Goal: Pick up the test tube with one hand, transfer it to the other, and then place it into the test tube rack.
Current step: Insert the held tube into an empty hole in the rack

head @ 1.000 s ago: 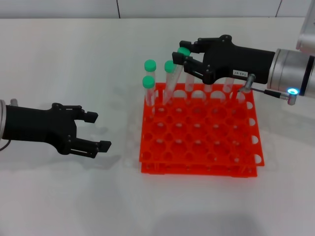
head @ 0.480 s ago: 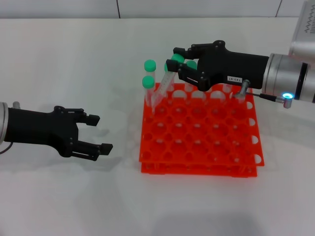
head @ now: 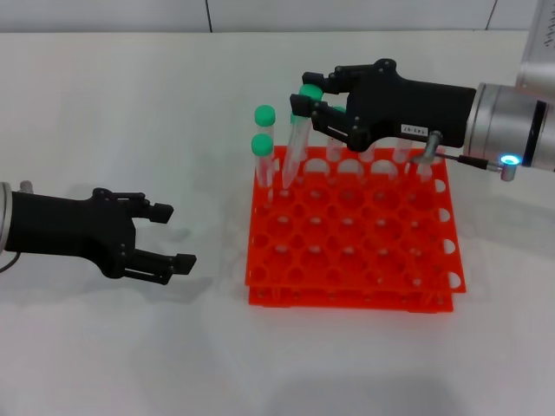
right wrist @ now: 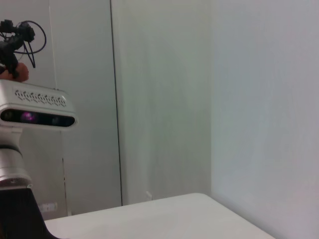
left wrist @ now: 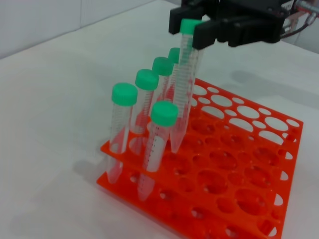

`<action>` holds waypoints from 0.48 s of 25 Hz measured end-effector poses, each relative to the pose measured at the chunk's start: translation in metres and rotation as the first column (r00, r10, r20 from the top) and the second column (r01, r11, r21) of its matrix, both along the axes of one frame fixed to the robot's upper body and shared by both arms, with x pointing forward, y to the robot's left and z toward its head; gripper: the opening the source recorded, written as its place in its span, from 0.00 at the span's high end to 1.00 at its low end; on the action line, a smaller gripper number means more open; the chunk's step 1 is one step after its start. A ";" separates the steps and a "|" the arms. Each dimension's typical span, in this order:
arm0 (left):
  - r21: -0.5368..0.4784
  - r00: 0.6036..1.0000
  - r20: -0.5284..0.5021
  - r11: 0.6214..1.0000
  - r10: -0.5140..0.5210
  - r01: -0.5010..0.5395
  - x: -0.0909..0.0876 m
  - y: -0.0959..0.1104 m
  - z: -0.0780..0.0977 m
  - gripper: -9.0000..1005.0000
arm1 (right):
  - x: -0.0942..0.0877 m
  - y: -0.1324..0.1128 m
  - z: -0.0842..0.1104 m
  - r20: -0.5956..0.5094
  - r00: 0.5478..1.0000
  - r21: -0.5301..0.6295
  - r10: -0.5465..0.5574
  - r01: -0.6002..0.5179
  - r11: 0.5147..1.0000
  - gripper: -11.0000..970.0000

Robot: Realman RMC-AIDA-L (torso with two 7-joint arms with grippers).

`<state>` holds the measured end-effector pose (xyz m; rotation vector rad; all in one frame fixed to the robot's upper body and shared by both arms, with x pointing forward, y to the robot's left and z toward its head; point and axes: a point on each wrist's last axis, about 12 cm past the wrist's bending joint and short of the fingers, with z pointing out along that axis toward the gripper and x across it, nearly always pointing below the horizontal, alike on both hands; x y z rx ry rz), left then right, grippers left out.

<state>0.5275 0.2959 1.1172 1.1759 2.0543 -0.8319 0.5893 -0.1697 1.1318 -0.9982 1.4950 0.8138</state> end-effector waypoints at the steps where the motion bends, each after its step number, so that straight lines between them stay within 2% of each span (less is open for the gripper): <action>1: 0.001 1.000 0.000 1.000 0.000 0.000 0.000 0.000 0.000 0.12 | 0.000 0.000 0.001 0.003 1.000 0.001 0.001 -0.001 1.000 0.71; 12: 0.001 1.000 -0.001 1.000 0.000 0.000 0.000 0.000 0.000 0.12 | 0.001 0.000 0.003 0.015 1.000 -0.002 -0.001 0.001 1.000 0.71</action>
